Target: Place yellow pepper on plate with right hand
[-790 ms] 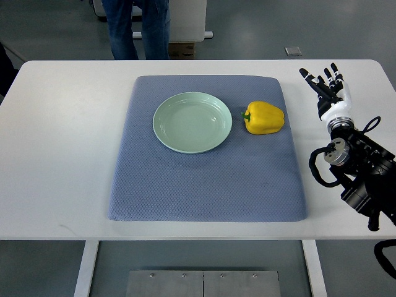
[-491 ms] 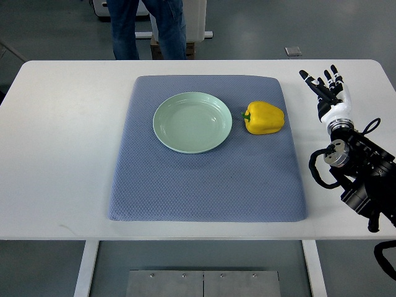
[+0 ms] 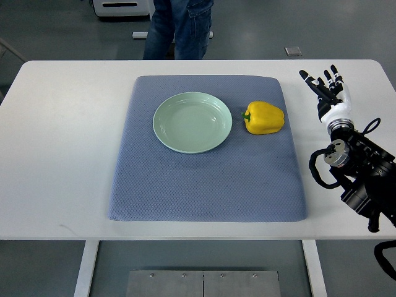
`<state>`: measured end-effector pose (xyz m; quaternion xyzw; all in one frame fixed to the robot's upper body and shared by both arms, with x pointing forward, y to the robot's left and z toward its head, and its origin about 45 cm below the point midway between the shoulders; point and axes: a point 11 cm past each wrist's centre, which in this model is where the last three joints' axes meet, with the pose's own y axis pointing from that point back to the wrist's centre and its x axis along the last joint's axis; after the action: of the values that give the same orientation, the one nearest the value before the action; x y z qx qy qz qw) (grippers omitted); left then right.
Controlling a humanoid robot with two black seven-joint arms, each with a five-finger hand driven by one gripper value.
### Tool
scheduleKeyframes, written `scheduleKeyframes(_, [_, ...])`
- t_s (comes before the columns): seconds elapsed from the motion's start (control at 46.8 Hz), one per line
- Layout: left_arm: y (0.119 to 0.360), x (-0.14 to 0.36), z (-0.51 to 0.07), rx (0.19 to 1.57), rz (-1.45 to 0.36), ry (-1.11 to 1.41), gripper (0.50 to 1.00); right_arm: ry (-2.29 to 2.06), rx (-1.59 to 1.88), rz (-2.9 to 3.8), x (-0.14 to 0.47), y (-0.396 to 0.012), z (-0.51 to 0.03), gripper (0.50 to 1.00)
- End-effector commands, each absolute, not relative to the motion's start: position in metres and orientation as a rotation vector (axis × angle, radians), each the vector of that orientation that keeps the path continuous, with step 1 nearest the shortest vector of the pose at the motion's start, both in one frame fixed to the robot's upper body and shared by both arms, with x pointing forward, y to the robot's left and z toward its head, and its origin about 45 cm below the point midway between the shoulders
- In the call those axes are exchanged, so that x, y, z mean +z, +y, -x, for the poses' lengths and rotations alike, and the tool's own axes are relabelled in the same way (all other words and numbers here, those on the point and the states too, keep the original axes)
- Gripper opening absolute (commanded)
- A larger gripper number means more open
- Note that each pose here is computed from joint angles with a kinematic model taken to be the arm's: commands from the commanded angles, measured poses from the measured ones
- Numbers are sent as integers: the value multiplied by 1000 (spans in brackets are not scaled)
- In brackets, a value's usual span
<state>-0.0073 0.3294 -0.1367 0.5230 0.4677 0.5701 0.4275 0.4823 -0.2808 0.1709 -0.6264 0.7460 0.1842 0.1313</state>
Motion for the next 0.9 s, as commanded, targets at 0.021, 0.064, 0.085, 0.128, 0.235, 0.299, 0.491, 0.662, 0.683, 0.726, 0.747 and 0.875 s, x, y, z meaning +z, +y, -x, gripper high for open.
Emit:
scheduleKeyframes(0.021, [329, -137, 7, 1424, -1307, 1168, 1000, 2167, 535, 1818, 171, -281, -482, 1000])
scheduleKeyframes(0.064, [329, -137, 7, 1424, -1307, 1168, 1000, 2166, 533, 1818, 171, -282, -482, 1000])
scheduleKeyframes(0.085, [329, -137, 7, 1424, -1307, 1168, 1000, 2168, 535, 1818, 170, -282, -482, 1000])
scheduleKeyframes(0.128, [330, -137, 7, 1425, -1308, 1167, 1000, 2173, 533, 1815, 170, -283, -482, 1000])
scheduleKeyframes(0.235, [329, -137, 7, 1424, -1307, 1168, 1000, 2178, 529, 1812, 171, -285, -482, 1000])
scheduleKeyframes(0.299, [329, -137, 7, 1424, -1307, 1168, 1000, 2184, 524, 1808, 171, -288, -482, 1000])
scheduleKeyframes(0.491, [329, -137, 7, 1424, -1307, 1168, 1000, 2183, 516, 1801, 175, -291, -484, 1000])
scheduleKeyframes(0.662, [329, -137, 7, 1424, -1307, 1168, 1000, 2151, 489, 1810, 193, -287, -494, 1000])
scheduleKeyframes(0.683, [329, -137, 7, 1424, -1307, 1168, 1000, 2146, 481, 1811, 197, -286, -496, 1000])
scheduleKeyframes(0.726, [329, -137, 7, 1424, -1307, 1168, 1000, 2139, 470, 1811, 203, -285, -499, 1000])
scheduleKeyframes(0.747, [329, -137, 7, 1424, -1307, 1168, 1000, 2138, 467, 1811, 204, -285, -500, 1000])
scheduleKeyframes(0.875, [329, -137, 7, 1424, -1307, 1168, 1000, 2154, 444, 1795, 206, -295, -499, 1000])
